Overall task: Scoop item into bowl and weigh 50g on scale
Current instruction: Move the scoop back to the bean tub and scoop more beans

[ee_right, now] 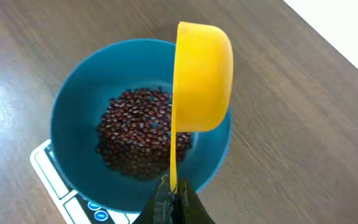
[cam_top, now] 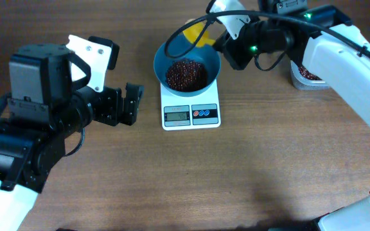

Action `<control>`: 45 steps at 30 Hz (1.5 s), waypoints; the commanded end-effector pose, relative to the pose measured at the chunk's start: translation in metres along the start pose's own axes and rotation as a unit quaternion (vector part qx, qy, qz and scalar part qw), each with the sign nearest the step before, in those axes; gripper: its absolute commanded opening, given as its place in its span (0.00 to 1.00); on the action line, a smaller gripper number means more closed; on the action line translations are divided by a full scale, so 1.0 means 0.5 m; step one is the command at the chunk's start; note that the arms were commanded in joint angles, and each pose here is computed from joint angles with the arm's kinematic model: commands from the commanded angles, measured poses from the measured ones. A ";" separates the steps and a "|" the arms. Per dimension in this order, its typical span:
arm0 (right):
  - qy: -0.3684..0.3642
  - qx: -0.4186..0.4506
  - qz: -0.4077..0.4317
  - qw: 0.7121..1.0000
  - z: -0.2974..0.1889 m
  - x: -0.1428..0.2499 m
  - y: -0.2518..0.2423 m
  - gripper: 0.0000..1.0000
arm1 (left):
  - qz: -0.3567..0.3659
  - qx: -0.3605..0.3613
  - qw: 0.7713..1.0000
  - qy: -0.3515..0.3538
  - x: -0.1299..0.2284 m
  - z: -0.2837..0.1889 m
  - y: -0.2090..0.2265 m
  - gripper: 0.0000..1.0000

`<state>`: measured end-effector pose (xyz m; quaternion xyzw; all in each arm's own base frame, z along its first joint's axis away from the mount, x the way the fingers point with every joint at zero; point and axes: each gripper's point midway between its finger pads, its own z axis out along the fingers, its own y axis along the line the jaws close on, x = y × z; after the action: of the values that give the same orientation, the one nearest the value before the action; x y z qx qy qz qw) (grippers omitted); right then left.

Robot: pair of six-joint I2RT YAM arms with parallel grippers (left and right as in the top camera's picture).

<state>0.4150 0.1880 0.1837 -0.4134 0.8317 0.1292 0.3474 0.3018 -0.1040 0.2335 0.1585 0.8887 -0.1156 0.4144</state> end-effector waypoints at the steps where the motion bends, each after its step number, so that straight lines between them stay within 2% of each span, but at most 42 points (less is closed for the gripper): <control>1: -0.052 0.047 -0.021 0.997 -0.061 -0.078 -0.032 0.04 | 0.006 0.005 1.000 -0.003 -0.005 -0.002 -0.001 0.99; 4: -0.086 0.013 -0.008 0.996 -0.112 -0.098 -0.020 0.04 | 0.006 0.005 1.000 -0.003 -0.005 -0.002 -0.001 0.99; 6: -0.052 -0.005 0.011 0.999 -0.108 -0.062 -0.006 0.04 | 0.006 0.005 1.000 -0.003 -0.005 -0.002 -0.001 0.99; 9: -0.026 0.035 0.065 0.997 -0.134 -0.010 -0.072 0.04 | 0.006 0.005 1.000 -0.003 -0.005 -0.002 -0.001 0.99; 10: 0.001 0.084 0.119 0.989 -0.166 0.042 -0.132 0.04 | 0.006 0.005 1.000 -0.003 -0.005 -0.002 -0.001 0.99; 12: 0.099 0.222 0.215 0.946 -0.268 0.223 -0.280 0.04 | 0.006 0.005 1.000 -0.003 -0.005 -0.002 -0.001 0.99; 13: 0.122 0.245 0.238 0.932 -0.293 0.268 -0.302 0.04 | 0.006 0.005 1.000 -0.003 -0.005 -0.002 -0.001 0.99; 15: 0.173 0.261 0.283 0.907 -0.320 0.359 -0.321 0.04 | 0.006 0.005 1.000 -0.003 -0.005 -0.002 -0.001 0.99; 17: 0.214 0.234 0.316 0.894 -0.310 0.419 -0.306 0.04 | 0.006 0.005 1.000 -0.003 -0.005 -0.002 -0.001 0.99; 21: 0.265 0.209 0.332 0.881 -0.279 0.472 -0.292 0.04 | 0.006 0.005 1.000 -0.003 -0.005 -0.002 -0.001 0.99; 25: 0.281 0.176 0.353 0.875 -0.227 0.494 -0.279 0.04 | 0.006 0.005 1.000 -0.003 -0.005 -0.002 -0.001 0.99; 30: 0.220 0.090 0.385 0.892 -0.170 0.454 -0.246 0.04 | 0.006 0.005 1.000 -0.003 -0.005 -0.002 -0.001 0.99; 34: 0.219 0.093 0.389 0.890 -0.175 0.458 -0.250 0.04 | 0.006 0.005 1.000 -0.003 -0.005 -0.002 -0.001 0.99; 38: 0.209 0.094 0.430 0.873 -0.197 0.479 -0.258 0.04 | 0.006 0.005 1.000 -0.003 -0.005 -0.002 -0.001 0.99; 41: 0.141 0.050 0.467 0.872 -0.206 0.458 -0.262 0.04 | 0.006 0.005 1.000 -0.003 -0.005 -0.002 -0.001 0.99; 45: 0.059 0.014 0.517 0.854 -0.246 0.455 -0.279 0.04 | 0.006 0.005 1.000 -0.003 -0.005 -0.002 -0.001 0.99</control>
<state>0.3682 -0.0944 0.1189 0.0575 0.9623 0.2082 0.1655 0.3019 -0.1042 0.2330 0.1585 0.8890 -0.1168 0.4134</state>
